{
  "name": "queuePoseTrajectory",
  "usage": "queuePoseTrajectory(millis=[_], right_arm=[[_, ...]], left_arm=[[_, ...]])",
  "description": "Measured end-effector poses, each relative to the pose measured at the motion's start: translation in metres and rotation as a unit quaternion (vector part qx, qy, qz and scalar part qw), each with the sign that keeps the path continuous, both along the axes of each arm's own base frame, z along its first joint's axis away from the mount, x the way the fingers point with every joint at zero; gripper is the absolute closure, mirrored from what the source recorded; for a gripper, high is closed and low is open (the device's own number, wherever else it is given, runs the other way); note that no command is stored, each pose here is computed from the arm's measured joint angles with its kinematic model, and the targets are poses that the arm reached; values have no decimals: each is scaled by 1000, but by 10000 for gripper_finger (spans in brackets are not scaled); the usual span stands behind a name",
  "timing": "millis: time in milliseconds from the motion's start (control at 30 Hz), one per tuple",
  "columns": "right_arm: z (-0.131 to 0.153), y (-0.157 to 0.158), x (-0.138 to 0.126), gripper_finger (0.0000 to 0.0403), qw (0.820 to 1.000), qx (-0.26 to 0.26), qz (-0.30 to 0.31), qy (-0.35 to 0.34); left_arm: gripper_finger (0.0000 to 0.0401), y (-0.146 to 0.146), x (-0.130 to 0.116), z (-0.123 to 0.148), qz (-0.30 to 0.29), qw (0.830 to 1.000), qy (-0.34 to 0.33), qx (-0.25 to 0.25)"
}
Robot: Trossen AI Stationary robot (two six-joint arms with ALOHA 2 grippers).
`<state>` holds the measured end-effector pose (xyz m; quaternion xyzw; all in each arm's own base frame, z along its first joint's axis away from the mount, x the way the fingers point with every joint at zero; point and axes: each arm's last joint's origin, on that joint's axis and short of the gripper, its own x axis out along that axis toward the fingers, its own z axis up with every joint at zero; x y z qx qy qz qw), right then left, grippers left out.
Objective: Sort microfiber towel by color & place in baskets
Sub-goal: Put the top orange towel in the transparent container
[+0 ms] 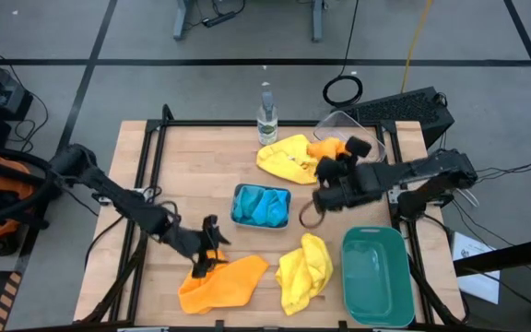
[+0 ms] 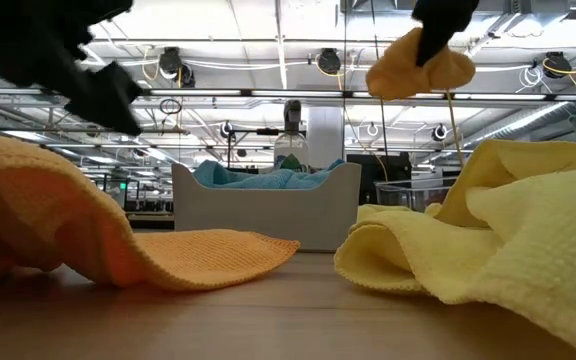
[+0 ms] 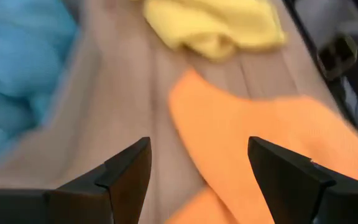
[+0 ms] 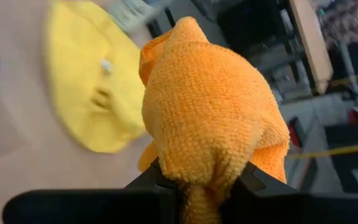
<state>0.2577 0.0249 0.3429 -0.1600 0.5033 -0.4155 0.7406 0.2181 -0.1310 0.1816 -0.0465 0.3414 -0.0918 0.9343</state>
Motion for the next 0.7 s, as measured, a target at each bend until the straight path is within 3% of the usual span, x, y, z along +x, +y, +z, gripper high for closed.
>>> queuePoseTrajectory(millis=[300, 700], right_arm=[[-2, -86, -3, 344, 992, 45, -86, 78], [-1, -151, 2, 344, 989, 100, -104, -12]], left_arm=[[130, -41, 0, -40, -62, 998, 17, 13], [130, -54, -5, -68, -75, 995, 55, 32]])
